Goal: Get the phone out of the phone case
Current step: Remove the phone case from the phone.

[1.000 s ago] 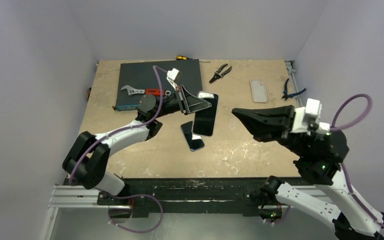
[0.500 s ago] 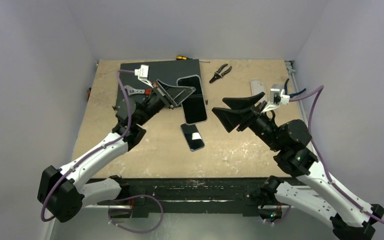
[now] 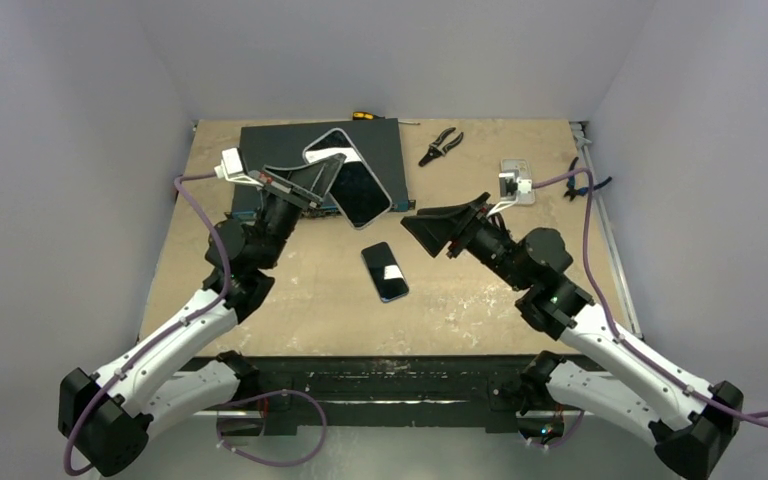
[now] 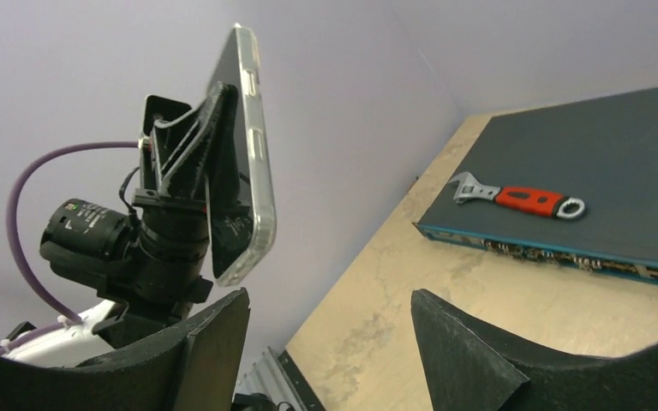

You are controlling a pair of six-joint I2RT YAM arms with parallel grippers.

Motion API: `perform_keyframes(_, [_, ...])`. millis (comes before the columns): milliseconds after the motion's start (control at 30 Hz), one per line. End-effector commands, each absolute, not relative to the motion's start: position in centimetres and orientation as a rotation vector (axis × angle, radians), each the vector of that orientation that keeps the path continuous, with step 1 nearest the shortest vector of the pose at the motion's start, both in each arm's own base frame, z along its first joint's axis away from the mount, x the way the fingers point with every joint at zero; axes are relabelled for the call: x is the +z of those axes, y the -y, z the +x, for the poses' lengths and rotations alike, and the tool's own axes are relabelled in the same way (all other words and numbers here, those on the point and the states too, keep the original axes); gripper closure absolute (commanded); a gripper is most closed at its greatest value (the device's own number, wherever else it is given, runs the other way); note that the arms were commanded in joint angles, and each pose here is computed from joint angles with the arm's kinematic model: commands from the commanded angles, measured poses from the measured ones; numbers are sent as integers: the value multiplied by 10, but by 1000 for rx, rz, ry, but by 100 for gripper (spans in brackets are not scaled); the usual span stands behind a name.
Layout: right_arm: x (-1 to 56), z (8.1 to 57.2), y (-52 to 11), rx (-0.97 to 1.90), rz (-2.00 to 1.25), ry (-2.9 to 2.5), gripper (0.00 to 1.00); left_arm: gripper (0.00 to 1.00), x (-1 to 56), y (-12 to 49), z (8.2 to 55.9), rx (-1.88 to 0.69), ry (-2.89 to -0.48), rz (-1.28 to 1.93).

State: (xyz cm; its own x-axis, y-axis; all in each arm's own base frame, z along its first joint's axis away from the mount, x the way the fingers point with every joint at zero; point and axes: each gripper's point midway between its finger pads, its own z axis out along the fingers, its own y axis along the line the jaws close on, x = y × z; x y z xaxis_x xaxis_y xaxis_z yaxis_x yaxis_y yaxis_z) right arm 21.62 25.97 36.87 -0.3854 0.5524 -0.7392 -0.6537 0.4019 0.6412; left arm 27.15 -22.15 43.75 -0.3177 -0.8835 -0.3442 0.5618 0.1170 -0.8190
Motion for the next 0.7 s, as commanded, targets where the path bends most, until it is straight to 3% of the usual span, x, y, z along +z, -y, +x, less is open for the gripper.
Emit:
perform_keyframes(0, [391,216,-266,1384,-48,-1406,27,100,466,195,269,-1483,-994,-450])
perform_keyframes(667, [386,225,-314,1532,-71,-1462,29,100,457,189,274,-1434,-955,-469])
